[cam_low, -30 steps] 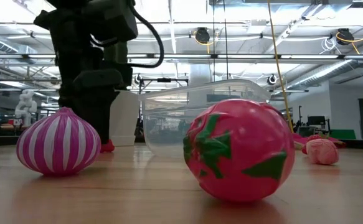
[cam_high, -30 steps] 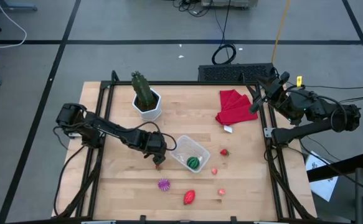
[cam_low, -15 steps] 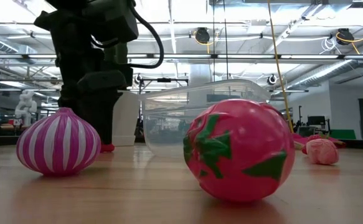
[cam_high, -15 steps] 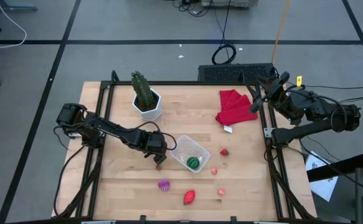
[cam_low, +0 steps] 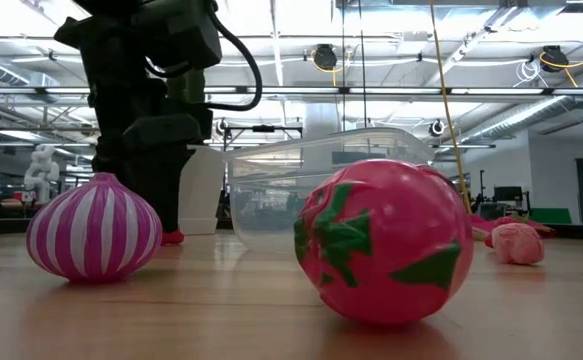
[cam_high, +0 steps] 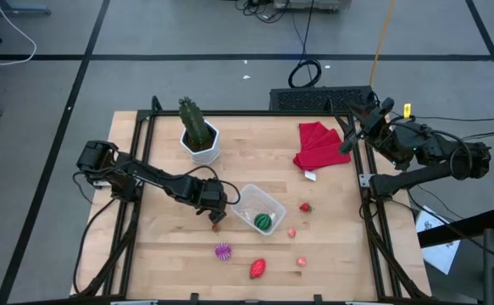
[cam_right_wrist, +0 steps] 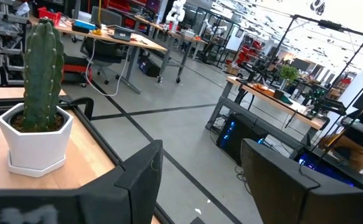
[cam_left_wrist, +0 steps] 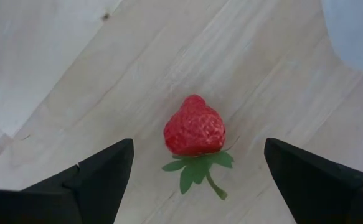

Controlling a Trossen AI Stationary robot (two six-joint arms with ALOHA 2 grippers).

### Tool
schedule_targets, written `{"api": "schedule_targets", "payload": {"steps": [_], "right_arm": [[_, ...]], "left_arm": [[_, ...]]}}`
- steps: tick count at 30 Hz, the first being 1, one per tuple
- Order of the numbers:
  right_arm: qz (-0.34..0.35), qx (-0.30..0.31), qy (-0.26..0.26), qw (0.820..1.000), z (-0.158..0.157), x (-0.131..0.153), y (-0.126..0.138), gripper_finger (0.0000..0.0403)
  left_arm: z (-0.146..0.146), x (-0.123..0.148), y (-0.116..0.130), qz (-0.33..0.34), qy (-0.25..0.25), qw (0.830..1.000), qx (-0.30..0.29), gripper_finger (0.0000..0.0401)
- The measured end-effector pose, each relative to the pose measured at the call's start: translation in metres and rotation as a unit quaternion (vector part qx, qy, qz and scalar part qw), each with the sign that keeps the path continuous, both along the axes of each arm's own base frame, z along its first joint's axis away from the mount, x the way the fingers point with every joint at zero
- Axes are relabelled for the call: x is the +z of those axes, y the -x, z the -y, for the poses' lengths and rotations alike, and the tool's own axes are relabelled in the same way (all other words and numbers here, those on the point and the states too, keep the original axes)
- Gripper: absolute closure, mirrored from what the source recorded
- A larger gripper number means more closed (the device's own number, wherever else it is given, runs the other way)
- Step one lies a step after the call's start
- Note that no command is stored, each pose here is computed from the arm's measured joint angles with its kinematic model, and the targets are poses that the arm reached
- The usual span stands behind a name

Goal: Pick and placing Produce into tupperware
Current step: Put the top left strawberry into the transparent bin

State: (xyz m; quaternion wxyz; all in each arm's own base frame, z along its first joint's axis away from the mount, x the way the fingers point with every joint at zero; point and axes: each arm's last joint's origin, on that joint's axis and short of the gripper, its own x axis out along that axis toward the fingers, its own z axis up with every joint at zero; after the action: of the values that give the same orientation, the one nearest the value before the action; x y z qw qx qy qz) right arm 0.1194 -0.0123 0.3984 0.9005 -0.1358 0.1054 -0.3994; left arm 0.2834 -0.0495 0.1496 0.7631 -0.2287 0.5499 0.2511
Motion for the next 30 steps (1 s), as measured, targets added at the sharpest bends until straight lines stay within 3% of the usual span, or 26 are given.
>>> {"api": "schedule_targets", "payload": {"steps": [15, 30], "right_arm": [[0.001, 0.000, -0.001, 1.000, 0.000, 0.000, 0.000, 0.0193], [0.000, 0.000, 0.000, 1.000, 0.000, 0.000, 0.000, 0.0193]], "left_arm": [[-0.010, 0.000, -0.002, -0.003, 0.003, 1.000, 0.003, 0.0036], [-0.011, -0.013, 0.006, 0.007, 0.020, 0.999, 0.025, 0.0144]]}}
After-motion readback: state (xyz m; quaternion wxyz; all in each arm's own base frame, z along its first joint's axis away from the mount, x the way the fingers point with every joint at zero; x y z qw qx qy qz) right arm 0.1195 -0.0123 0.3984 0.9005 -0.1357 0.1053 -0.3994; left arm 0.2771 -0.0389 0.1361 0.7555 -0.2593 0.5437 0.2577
